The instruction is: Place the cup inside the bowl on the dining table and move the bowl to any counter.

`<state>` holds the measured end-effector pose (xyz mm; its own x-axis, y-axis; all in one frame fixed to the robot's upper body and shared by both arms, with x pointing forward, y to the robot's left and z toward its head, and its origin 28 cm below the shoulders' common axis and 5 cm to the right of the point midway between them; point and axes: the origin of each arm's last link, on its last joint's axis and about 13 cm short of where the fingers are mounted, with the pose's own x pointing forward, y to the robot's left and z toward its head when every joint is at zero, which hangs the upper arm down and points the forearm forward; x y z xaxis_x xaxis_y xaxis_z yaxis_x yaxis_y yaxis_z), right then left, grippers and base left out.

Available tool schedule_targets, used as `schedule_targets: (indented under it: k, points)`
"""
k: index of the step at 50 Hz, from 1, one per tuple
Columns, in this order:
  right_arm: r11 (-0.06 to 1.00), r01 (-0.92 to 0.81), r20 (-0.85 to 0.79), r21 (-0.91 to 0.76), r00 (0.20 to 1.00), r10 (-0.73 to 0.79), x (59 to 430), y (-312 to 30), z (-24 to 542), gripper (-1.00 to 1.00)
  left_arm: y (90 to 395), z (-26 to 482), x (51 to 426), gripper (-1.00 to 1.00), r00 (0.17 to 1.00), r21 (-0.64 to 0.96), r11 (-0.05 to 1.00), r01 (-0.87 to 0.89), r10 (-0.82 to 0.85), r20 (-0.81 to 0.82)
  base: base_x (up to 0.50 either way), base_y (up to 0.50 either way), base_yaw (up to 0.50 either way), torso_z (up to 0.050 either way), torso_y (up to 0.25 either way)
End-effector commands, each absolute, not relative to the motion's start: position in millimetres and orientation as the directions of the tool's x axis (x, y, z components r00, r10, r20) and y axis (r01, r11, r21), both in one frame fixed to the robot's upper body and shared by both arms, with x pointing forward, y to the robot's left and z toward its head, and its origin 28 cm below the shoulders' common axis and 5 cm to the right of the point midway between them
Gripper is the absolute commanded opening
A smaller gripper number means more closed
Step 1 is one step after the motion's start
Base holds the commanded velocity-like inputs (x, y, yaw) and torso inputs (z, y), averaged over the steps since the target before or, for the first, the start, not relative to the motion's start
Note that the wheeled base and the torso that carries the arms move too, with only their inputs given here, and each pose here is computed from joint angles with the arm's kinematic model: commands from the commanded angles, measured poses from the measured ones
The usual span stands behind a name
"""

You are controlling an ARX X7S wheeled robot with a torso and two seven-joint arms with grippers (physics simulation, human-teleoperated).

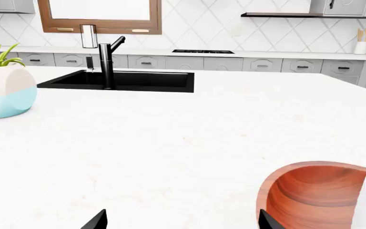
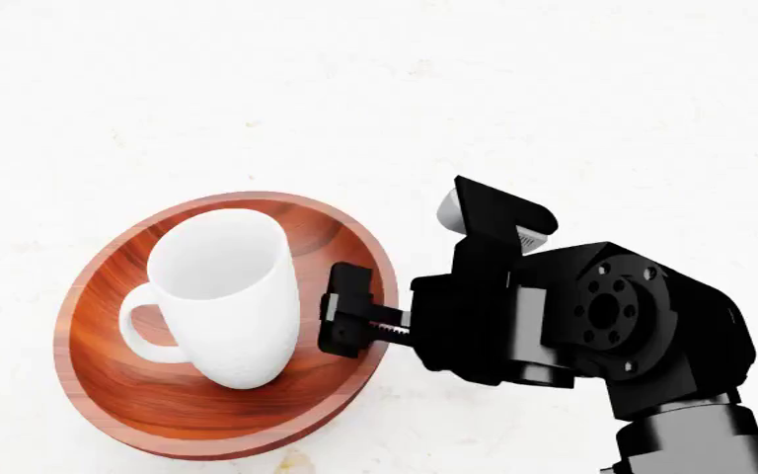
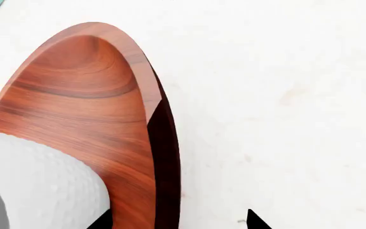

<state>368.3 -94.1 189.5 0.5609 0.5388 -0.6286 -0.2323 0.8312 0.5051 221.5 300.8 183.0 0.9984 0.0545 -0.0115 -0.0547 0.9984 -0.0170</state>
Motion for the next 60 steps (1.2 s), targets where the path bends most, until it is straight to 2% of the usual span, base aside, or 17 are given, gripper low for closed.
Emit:
schedule_targets:
  k: [1,14,16,20,22,28,36,42,46,60]
  points:
    - [0.813,-0.23,-0.608,0.534,0.564,0.559,369.6,-92.0,184.8,-1.0,303.7,179.9,222.0,1.0,0.998,-0.022,0.998,-0.066,0.066,-0.016,0.0,0.0,0.0,0.0,0.0]
    - [0.792,-0.23,-0.558,0.566,0.6,0.573,371.6,-97.5,186.2,-1.0,301.8,179.4,223.0,1.0,0.998,-0.023,0.998,-0.066,0.066,-0.019,0.0,0.0,0.0,0.0,0.0]
    - [0.774,-0.187,-0.521,0.605,0.643,0.562,372.3,-100.3,188.8,-1.0,302.2,178.9,222.7,1.0,0.998,-0.024,0.997,-0.067,0.066,-0.019,0.0,0.0,0.0,0.0,0.0]
    - [0.758,-0.182,-0.483,0.626,0.673,0.56,370.2,-105.3,193.3,-1.0,301.3,177.5,223.2,1.0,0.998,-0.025,0.997,-0.067,0.067,-0.022,0.0,0.0,0.0,0.0,0.0]
    - [0.697,-0.155,-0.436,0.7,0.681,0.589,368.9,-106.8,194.8,-1.0,300.7,176.6,223.7,1.0,0.998,-0.026,0.997,-0.066,0.066,-0.023,0.0,0.0,0.0,0.0,0.0]
    - [0.631,-0.105,-0.399,0.769,0.692,0.602,359.3,-112.3,179.8,-1.0,303.0,178.4,222.6,1.0,0.997,-0.029,0.997,-0.069,0.068,-0.021,0.0,0.0,0.0,0.0,0.0]
    - [0.531,-0.061,-0.299,0.845,0.77,0.564,346.3,-123.8,178.4,-1.0,301.4,175.0,221.9,1.0,0.997,-0.031,0.997,-0.074,0.073,-0.026,0.0,0.0,0.0,0.0,0.0]
    - [0.605,-0.074,-0.339,0.793,0.772,0.537,339.4,-133.4,181.5,-1.0,302.2,175.6,222.4,1.0,0.997,-0.025,0.997,-0.073,0.072,-0.025,0.0,0.0,0.0,0.0,0.0]
    - [0.676,-0.101,-0.337,0.73,0.807,0.485,338.8,-142.6,184.7,-1.0,301.2,172.7,225.1,1.0,0.997,-0.024,0.997,-0.072,0.071,-0.034,0.0,0.0,0.0,0.0,0.003]
    - [0.711,-0.081,-0.358,0.699,0.82,0.446,337.7,-149.4,189.6,-1.0,300.4,173.4,225.9,1.0,0.997,-0.023,0.997,-0.069,0.068,-0.033,-0.04,-0.06,0.0,0.0,0.0]
